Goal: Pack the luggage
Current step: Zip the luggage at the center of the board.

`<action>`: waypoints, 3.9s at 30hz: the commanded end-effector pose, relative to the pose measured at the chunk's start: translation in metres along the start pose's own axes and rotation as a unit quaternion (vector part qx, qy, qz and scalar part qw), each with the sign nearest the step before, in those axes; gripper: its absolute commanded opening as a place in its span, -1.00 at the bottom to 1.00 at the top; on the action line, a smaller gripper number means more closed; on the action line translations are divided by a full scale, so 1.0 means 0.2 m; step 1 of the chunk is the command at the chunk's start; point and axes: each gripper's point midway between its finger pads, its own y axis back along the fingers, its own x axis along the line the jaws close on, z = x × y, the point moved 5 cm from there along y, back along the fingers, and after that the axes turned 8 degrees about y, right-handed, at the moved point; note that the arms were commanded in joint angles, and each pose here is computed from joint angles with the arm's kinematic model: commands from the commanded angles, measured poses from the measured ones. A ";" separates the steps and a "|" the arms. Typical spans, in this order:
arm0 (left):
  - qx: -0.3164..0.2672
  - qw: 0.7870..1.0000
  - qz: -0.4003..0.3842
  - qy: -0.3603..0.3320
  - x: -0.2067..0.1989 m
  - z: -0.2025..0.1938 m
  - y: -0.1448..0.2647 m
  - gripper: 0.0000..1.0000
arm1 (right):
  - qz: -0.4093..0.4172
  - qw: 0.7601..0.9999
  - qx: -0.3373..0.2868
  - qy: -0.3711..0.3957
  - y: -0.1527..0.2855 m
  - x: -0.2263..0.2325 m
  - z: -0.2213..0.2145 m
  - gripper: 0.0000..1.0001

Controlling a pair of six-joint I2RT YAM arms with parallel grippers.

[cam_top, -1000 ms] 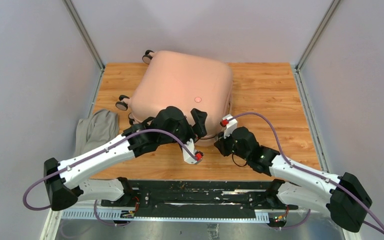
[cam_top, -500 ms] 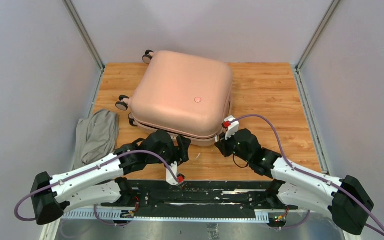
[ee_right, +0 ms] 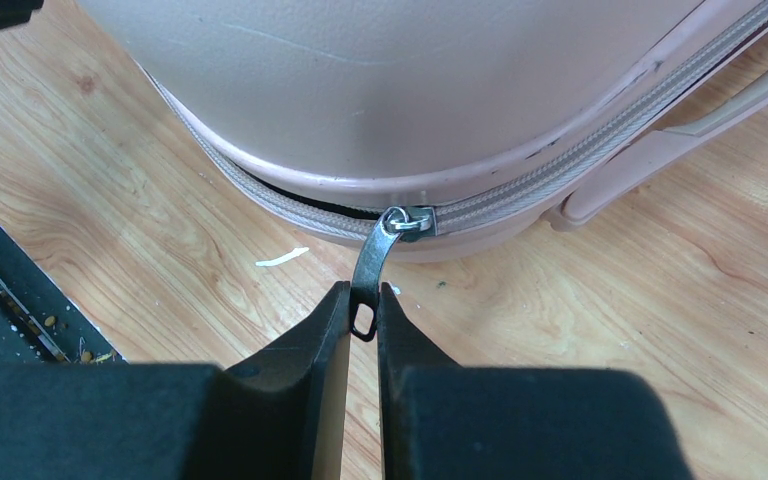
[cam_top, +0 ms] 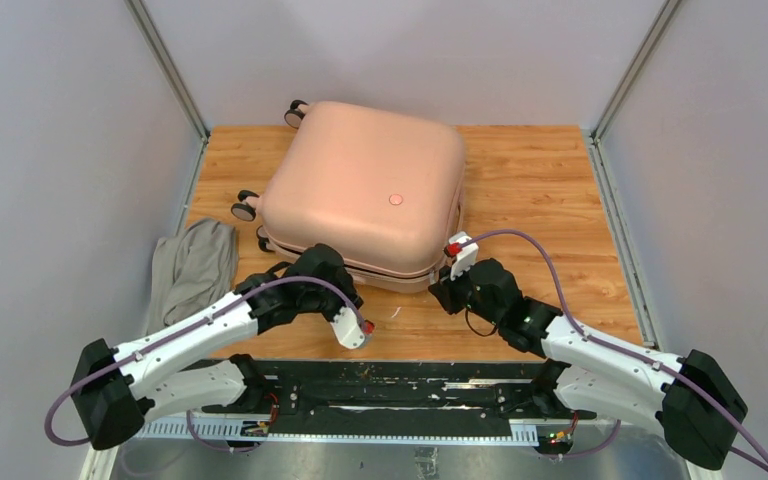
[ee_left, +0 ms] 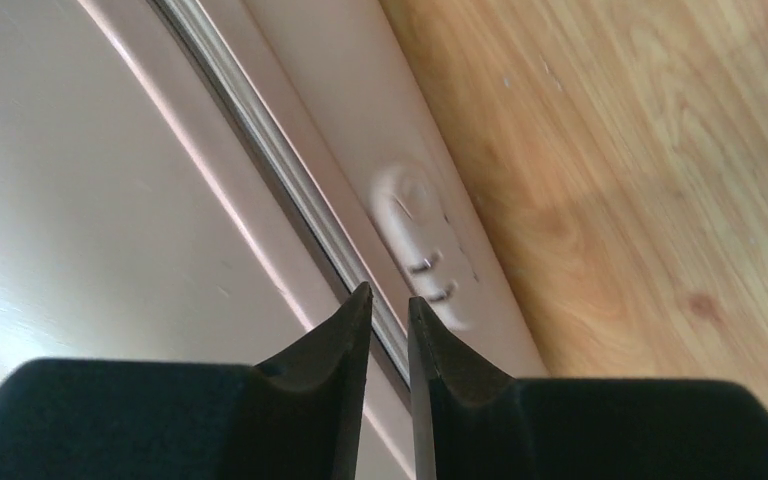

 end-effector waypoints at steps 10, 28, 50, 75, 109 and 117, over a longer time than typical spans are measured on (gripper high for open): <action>0.058 0.981 -0.100 0.154 -0.09 -0.25 -0.08 -0.45 | 0.003 0.998 -0.052 -0.019 0.01 0.00 0.10 -1.00; 0.058 0.973 -0.097 0.202 -0.09 -0.29 -0.22 -1.00 | 0.067 0.995 -0.075 -0.020 -0.02 0.07 0.13 -1.00; 0.043 0.975 -0.108 0.189 -0.15 -0.21 -0.28 -1.00 | -0.065 0.985 -0.049 -0.153 0.08 -0.12 0.04 -0.14; 0.043 0.974 -0.106 0.195 -0.15 -0.21 -0.26 -1.00 | 0.027 0.997 -0.021 -0.071 -0.05 -0.01 0.23 0.00; 0.036 0.978 -0.104 0.179 -0.15 -0.19 -0.25 -1.00 | -0.039 0.994 0.020 -0.100 -0.03 0.03 0.16 0.02; 0.035 0.979 -0.102 0.174 -0.15 -0.19 -0.24 -1.00 | 0.004 0.993 0.009 -0.119 -0.03 0.06 0.22 0.13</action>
